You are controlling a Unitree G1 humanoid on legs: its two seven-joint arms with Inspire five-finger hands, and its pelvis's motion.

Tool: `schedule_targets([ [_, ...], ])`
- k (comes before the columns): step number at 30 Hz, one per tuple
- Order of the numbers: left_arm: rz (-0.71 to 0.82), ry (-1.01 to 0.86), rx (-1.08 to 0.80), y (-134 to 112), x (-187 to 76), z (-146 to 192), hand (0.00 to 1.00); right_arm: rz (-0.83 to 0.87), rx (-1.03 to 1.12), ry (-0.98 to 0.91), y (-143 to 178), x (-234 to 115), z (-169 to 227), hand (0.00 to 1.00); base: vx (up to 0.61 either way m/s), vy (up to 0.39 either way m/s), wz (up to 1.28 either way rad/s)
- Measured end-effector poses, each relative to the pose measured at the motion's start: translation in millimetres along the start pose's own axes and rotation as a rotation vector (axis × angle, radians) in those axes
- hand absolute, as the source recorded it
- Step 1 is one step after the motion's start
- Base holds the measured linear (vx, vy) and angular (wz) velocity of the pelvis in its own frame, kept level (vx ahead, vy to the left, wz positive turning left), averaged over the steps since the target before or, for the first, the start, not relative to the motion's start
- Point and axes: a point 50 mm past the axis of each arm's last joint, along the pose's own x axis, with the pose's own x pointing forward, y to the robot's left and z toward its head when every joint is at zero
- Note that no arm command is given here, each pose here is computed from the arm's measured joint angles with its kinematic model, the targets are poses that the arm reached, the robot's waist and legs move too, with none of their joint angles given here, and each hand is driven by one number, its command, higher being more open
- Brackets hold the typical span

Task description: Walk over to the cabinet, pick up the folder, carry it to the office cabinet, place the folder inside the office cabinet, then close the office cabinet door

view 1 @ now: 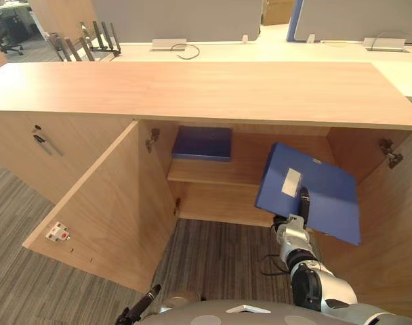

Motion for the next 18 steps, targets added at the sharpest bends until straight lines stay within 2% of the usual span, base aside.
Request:
schedule_targets([
  [7,-0.001,0.046,-0.100,-10,-4,-19,1.00,0.166,0.034,-0.001,38,-8,-5,0.00,-0.03,0.054,-0.25],
  [12,0.035,0.066,-0.132,-4,-6,-26,1.00,0.169,0.013,-0.044,38,-6,8,0.00,0.11,0.235,-0.34],
  [18,0.024,0.035,-0.116,-9,-4,-20,1.00,0.122,-0.055,0.026,18,-7,-3,0.00,0.22,0.258,-0.22],
])
